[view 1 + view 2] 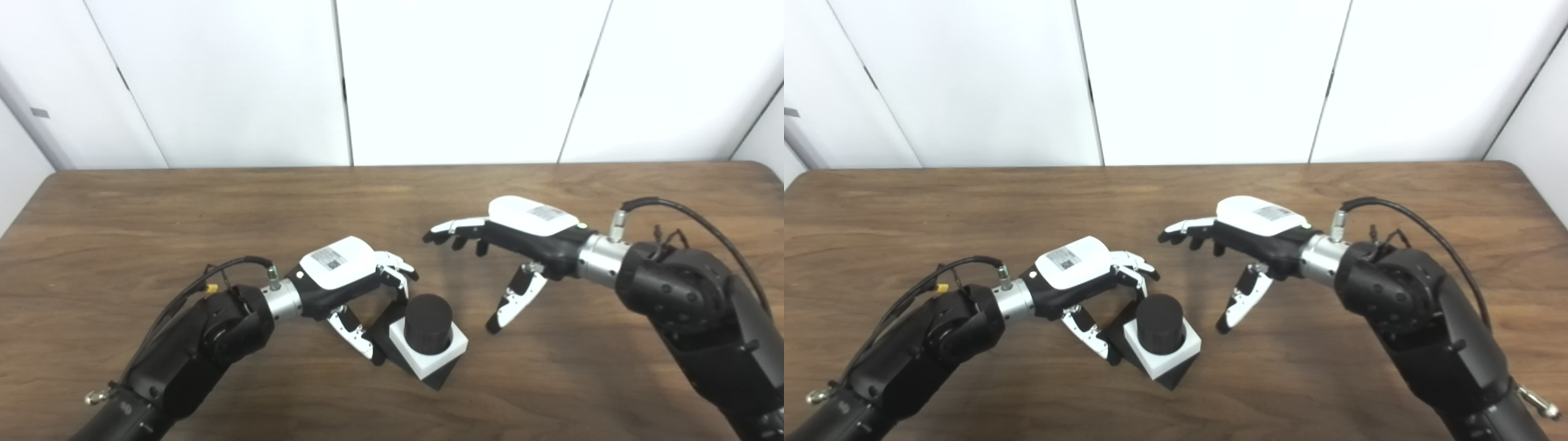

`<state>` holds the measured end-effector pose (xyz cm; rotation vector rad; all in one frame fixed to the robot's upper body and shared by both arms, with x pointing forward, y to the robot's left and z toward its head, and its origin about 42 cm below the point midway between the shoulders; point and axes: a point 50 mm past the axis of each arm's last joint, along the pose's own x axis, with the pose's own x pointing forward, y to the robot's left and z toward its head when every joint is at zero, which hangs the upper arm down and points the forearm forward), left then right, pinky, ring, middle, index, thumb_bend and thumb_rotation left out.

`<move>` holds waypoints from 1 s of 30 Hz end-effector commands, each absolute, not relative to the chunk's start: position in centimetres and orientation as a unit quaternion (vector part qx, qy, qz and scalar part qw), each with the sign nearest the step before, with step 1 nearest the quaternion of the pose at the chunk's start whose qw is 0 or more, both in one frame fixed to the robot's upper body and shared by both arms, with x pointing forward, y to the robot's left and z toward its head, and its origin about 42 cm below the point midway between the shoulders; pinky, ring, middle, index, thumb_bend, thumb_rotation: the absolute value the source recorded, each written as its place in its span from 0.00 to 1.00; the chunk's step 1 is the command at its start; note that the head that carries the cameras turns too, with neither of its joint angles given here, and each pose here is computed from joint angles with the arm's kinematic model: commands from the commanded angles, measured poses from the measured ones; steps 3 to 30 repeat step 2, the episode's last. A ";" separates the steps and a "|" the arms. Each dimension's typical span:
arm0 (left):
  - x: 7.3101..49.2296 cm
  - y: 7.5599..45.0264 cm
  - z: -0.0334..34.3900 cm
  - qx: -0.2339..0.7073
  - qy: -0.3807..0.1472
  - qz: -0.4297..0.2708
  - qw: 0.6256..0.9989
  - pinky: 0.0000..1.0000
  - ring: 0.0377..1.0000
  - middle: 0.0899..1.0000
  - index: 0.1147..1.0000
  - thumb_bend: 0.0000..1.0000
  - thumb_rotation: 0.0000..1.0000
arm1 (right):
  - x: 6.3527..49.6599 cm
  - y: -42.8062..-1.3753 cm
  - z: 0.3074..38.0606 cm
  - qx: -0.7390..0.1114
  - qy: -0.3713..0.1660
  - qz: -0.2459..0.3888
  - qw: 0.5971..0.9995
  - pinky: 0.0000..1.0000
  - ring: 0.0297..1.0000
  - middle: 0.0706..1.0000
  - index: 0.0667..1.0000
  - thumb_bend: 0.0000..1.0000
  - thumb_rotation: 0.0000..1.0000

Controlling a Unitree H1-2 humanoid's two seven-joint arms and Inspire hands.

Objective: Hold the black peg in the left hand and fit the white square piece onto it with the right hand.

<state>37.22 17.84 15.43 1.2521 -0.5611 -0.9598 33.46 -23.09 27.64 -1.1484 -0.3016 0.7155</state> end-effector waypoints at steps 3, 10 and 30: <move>36.5 18.3 13.6 0.581 -0.213 -0.455 0.640 0.72 0.84 0.83 0.43 0.52 0.07 | 33.3 -24.1 28.8 -0.518 -0.182 0.282 0.787 0.56 0.71 0.77 0.77 0.71 0.06; 36.5 18.3 13.6 0.581 -0.213 -0.455 0.640 0.72 0.84 0.83 0.43 0.52 0.07 | 33.3 -24.1 28.8 -0.518 -0.182 0.282 0.787 0.56 0.71 0.77 0.77 0.71 0.06; 36.5 18.3 13.6 0.581 -0.213 -0.455 0.640 0.72 0.84 0.83 0.43 0.52 0.07 | 33.3 -24.1 28.8 -0.518 -0.182 0.282 0.787 0.56 0.71 0.77 0.77 0.71 0.06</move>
